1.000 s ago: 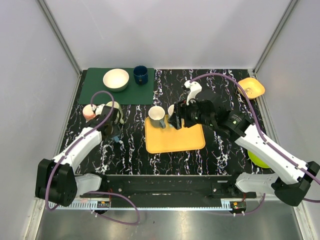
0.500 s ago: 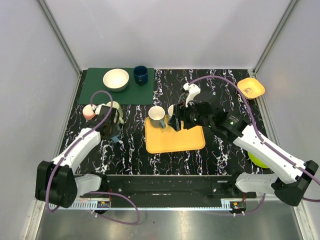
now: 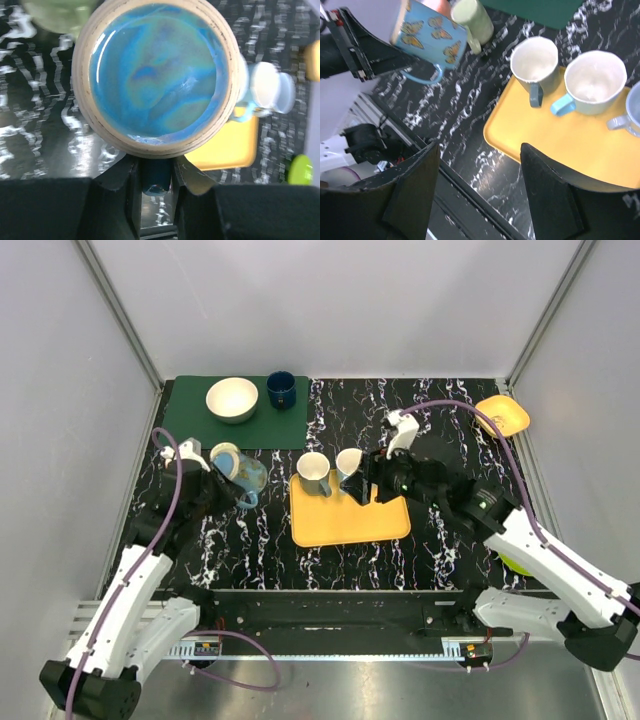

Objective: Turn the mug right side up

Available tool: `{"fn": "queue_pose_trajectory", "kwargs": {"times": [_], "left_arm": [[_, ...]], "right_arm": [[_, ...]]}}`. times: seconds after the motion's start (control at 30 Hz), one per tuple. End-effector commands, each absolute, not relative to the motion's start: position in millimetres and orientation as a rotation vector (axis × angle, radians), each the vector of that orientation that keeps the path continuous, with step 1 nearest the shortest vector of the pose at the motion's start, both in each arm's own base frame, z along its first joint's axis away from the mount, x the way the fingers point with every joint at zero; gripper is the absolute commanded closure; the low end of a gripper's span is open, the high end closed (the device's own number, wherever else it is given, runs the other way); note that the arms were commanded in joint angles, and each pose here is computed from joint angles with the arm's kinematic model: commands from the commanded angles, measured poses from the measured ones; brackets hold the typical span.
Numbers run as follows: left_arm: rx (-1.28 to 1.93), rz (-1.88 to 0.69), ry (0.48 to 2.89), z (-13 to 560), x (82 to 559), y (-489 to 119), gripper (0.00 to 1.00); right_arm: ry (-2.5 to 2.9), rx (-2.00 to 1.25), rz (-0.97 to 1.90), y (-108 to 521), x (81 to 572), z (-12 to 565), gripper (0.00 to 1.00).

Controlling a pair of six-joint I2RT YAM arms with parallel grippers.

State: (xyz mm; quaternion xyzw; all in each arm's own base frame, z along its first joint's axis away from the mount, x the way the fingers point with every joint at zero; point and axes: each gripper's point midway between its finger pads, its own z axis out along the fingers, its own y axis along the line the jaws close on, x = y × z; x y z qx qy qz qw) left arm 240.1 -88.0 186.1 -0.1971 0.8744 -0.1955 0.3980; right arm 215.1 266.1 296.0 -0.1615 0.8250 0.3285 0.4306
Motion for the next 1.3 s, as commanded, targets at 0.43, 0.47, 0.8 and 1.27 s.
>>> {"fn": "queue_pose_trajectory", "kwargs": {"times": [0.43, 0.47, 0.8, 1.27], "left_arm": [[-0.015, -1.666, 1.178, 478, 190, -188, 1.0], [-0.012, -1.693, 1.178, 473, 190, -190, 1.0], [0.075, -1.823, 1.141, 475, 172, -202, 1.0], [0.142, -1.87, 1.174, 469, 156, -215, 1.0]], "right_arm": [[1.513, -0.477, 1.69, 304, 131, 428, 0.21], [1.502, -0.495, 1.725, 304, 127, 429, 0.21], [1.441, -0.53, 1.859, 319, 144, 445, 0.2], [1.562, -0.623, 1.82, 358, 187, 432, 0.24]]}}
